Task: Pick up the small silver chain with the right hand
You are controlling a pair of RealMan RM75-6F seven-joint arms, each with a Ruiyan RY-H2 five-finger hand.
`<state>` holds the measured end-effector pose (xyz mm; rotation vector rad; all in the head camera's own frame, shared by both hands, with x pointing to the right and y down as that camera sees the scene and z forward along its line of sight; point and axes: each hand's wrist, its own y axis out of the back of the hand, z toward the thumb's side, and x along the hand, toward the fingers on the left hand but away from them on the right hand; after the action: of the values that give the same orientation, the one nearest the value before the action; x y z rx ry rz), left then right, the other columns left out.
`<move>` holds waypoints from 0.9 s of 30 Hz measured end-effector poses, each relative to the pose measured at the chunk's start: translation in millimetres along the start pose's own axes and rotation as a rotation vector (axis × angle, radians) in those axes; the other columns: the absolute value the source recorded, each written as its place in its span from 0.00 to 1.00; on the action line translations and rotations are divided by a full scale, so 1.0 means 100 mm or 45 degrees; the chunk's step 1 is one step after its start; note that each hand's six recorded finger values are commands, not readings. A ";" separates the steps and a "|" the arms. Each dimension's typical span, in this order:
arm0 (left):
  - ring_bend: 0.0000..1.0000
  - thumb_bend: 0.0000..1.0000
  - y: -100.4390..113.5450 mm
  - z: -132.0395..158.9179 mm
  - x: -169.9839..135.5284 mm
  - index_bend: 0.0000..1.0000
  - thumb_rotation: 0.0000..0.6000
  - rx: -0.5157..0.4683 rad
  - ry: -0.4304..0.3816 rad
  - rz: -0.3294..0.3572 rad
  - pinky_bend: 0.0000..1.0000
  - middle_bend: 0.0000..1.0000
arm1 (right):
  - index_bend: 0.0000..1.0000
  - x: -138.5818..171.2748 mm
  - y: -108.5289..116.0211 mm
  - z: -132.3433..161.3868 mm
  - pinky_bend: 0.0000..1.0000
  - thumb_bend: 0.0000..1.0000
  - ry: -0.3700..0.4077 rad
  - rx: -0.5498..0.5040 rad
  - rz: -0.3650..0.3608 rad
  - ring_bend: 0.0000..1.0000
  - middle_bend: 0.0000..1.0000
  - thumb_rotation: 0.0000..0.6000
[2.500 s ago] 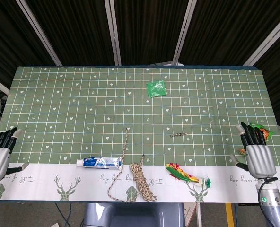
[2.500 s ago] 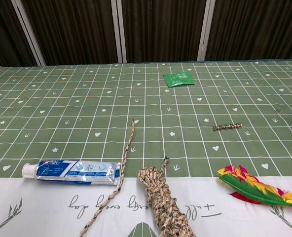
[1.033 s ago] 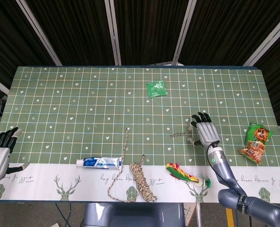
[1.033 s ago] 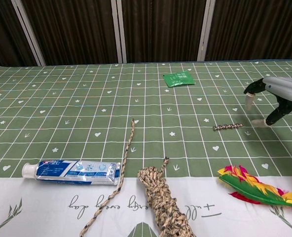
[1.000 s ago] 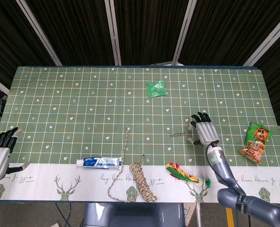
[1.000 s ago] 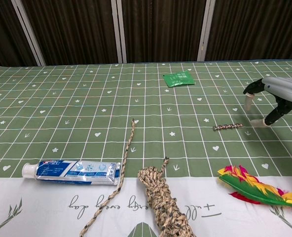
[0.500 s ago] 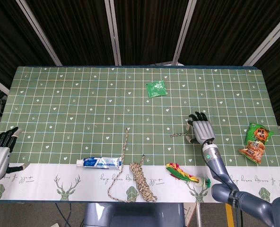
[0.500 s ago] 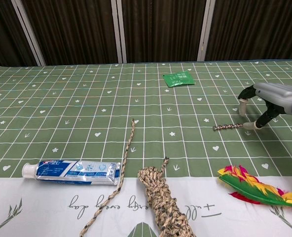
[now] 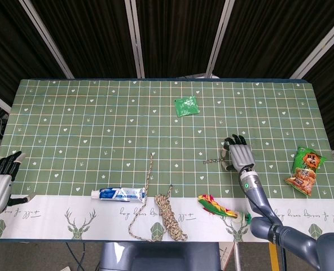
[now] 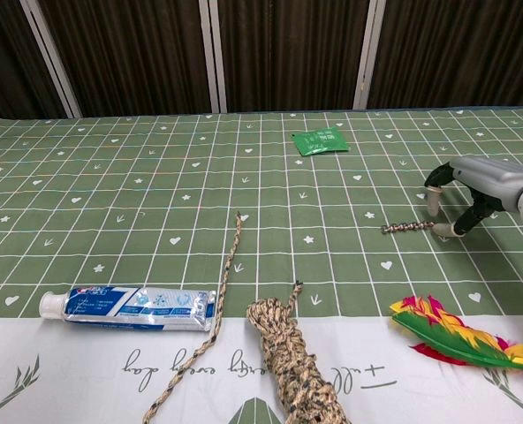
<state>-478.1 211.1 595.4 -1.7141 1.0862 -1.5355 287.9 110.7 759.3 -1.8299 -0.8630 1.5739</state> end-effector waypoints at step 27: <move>0.00 0.08 0.00 -0.01 0.03 0.00 1.00 -0.029 0.018 -0.003 0.00 0.00 | 0.57 -0.02 -0.10 0.06 0.00 0.30 0.001 -0.017 0.007 0.00 0.19 1.00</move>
<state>-479.3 209.0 597.2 -1.7225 1.1131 -1.5449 280.6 115.8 767.5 -1.8435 -0.8709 1.5748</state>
